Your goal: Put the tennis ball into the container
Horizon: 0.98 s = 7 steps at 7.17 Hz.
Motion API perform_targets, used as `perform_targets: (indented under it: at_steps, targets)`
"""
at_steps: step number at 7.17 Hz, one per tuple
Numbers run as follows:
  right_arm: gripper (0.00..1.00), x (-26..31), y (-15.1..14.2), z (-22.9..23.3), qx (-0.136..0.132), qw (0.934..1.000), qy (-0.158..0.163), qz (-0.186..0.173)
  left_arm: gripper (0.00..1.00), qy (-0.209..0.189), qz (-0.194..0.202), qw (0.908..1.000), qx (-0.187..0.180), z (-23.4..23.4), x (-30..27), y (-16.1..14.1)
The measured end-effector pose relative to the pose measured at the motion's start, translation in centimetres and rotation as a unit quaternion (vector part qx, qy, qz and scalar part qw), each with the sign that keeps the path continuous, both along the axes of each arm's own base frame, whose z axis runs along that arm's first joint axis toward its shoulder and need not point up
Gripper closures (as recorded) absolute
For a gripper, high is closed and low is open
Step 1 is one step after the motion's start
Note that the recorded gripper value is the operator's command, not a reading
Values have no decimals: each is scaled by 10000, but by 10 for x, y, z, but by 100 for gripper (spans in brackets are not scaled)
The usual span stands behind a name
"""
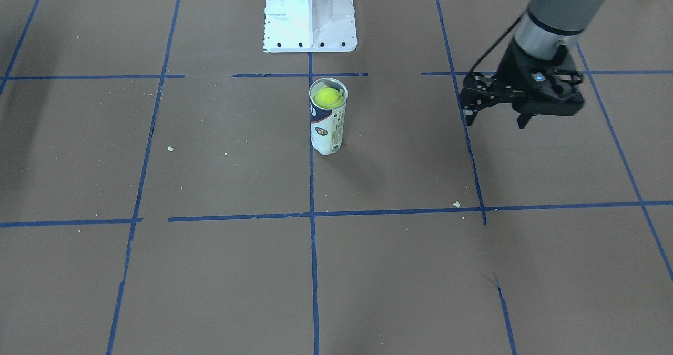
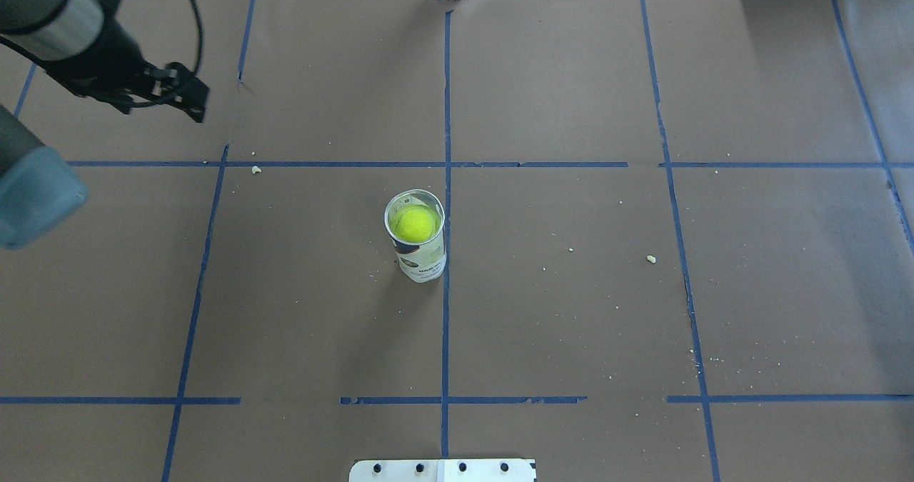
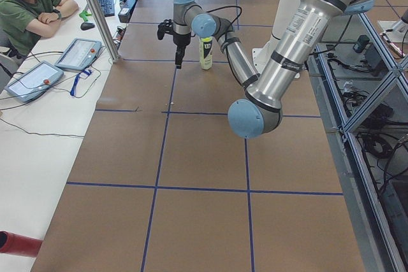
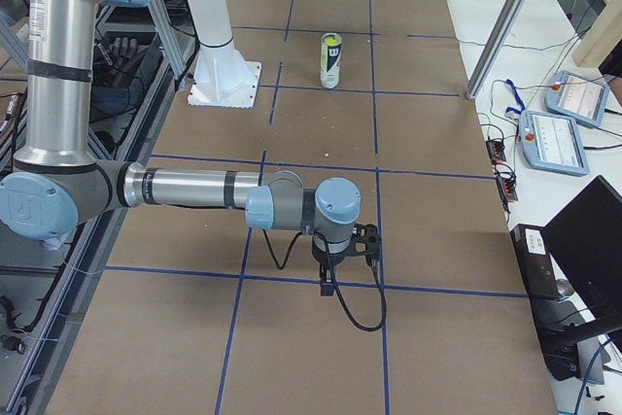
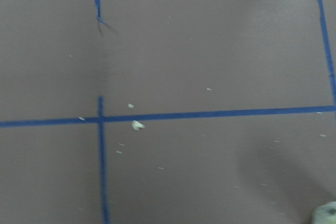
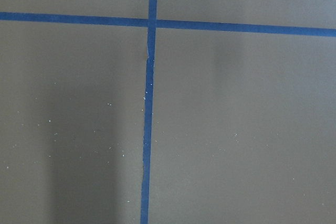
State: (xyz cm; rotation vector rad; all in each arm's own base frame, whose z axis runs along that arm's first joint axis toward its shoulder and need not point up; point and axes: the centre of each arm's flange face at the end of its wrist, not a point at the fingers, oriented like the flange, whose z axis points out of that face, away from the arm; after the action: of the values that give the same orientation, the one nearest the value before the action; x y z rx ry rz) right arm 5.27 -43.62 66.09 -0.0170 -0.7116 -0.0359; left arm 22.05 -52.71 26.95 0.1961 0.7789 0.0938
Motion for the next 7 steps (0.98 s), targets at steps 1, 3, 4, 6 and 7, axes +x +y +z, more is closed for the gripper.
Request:
perform_targets:
  at_steps: [1, 3, 4, 6, 7]
  targets:
    - [0, 0, 0, 0, 3, 10000, 0, 0, 0, -172, 265, 9993, 213, 45, -49, -10]
    - [0, 0, 0, 0, 1, 10000, 0, 0, 0, -503, 710, 9953, 431, 137, -145, -18]
    - [0, 0, 0, 0, -1, 10000, 0, 0, 0, -618, 722, 9948, 355, 181, -193, -18]
    - [0, 0, 0, 0, 1, 10000, 0, 0, 0, -701, 493, 9962, -134, 257, -261, 6]
    - [0, 0, 0, 0, 1, 10000, 0, 0, 0, -687, 286, 9962, -460, 287, -284, 14]
